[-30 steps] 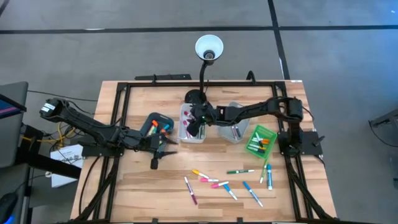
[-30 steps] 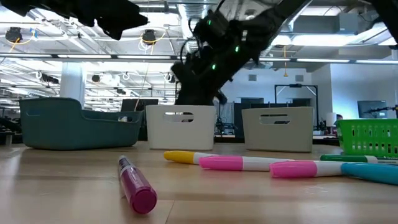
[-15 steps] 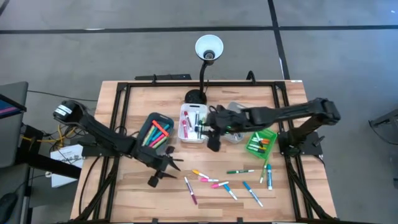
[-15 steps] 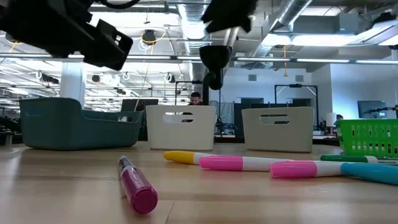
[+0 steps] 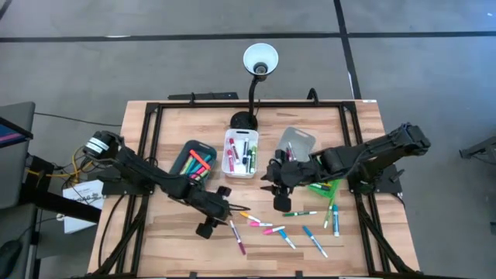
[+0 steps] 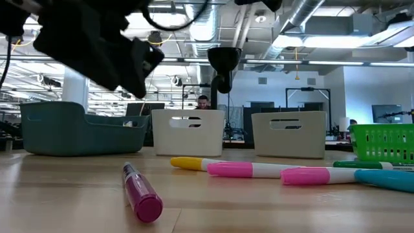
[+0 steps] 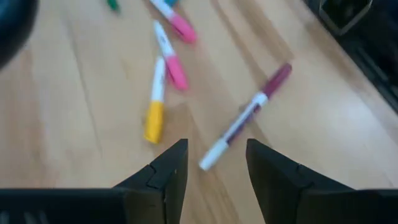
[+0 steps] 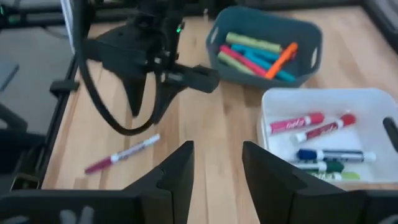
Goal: Pick & Place Markers
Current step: Put the violet mini dry erase marker into the gray bin
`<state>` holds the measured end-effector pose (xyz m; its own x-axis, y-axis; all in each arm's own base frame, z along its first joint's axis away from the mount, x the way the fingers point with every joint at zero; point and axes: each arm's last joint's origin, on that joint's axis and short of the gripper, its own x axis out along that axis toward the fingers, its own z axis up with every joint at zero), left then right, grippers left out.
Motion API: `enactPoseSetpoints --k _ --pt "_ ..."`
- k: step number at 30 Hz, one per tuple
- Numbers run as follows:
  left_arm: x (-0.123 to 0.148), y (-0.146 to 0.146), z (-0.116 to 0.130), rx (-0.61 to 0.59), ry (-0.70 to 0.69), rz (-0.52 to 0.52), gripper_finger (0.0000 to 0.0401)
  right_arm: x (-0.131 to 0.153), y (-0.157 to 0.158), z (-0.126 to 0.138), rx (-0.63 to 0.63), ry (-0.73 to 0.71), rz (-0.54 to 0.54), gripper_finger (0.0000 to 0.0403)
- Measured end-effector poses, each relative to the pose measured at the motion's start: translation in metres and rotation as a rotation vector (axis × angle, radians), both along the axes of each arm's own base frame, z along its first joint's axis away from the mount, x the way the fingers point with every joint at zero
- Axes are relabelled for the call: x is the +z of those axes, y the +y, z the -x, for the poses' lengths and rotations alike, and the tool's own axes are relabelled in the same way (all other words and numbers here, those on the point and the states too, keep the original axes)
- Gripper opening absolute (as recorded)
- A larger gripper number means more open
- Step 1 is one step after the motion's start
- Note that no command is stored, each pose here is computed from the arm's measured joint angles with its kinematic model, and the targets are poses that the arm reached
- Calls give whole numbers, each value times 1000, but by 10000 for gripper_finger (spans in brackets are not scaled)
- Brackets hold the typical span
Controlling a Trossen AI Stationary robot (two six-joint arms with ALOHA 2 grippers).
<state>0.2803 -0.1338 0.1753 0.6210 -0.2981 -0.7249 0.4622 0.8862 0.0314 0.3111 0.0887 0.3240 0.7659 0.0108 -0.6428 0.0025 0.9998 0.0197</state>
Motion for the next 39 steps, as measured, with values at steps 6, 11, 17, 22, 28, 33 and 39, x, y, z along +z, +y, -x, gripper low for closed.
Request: enactPoseSetpoints --k 6,11,17,22,28,33,39 --pt "-26 -4 -8 -105 122 -4 158 -5 7 5 -49 35 -12 127" --pt "-47 -8 -19 -153 80 -55 158 -6 9 6 -60 36 -4 128" --pt "-58 -10 -26 -179 46 -40 158 -10 8 9 -59 71 9 127" --pt "-71 -4 -27 -181 88 -20 147 -11 7 10 -61 86 14 128" --pt "-74 3 -29 -148 98 -24 84 -11 7 10 -61 93 17 127" --pt "-62 6 -26 -99 79 -38 21 -12 9 10 -86 91 -18 129" --pt "-27 3 -15 -39 -25 6 35 -48 29 5 -77 113 -55 134"
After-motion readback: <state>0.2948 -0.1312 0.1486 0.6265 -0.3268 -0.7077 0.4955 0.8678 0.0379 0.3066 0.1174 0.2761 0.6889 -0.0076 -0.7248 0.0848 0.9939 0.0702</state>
